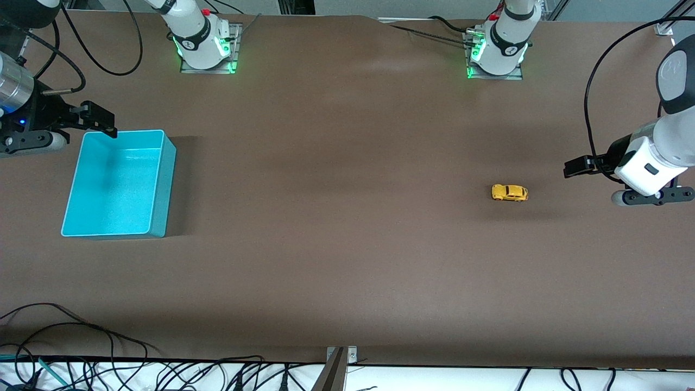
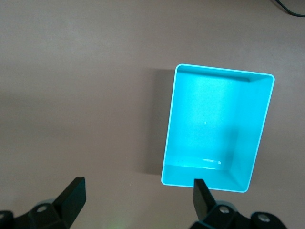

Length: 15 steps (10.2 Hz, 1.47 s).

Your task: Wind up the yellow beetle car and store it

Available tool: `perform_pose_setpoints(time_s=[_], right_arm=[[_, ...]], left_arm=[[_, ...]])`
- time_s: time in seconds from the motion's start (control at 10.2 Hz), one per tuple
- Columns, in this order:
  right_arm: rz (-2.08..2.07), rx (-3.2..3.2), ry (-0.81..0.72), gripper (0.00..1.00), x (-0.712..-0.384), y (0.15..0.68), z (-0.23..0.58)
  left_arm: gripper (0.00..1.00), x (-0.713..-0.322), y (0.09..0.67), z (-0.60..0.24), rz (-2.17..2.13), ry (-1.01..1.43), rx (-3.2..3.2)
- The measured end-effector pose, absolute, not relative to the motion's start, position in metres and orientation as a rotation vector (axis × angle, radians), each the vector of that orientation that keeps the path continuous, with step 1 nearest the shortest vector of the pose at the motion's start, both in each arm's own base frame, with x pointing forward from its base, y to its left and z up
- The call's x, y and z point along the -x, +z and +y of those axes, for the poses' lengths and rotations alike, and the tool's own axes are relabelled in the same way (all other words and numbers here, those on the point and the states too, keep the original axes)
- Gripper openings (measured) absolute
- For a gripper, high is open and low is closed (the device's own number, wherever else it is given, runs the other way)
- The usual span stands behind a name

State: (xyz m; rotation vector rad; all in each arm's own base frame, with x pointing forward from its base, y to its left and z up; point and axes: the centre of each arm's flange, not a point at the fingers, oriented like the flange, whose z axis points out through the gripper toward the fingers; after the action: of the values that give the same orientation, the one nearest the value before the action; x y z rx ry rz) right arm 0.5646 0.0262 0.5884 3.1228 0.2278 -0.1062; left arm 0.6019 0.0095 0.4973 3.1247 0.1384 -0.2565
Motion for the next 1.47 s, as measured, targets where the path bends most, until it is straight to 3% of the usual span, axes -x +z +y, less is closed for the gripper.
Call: perform_pose_setpoints(time_s=[1.47], right_arm=[[0.226, -3.120, -0.179, 1.00, -0.566, 0.577, 0.025]], left_arm=[[1.00, -0.601, 0.495, 0.010, 0.069, -0.295, -3.132]])
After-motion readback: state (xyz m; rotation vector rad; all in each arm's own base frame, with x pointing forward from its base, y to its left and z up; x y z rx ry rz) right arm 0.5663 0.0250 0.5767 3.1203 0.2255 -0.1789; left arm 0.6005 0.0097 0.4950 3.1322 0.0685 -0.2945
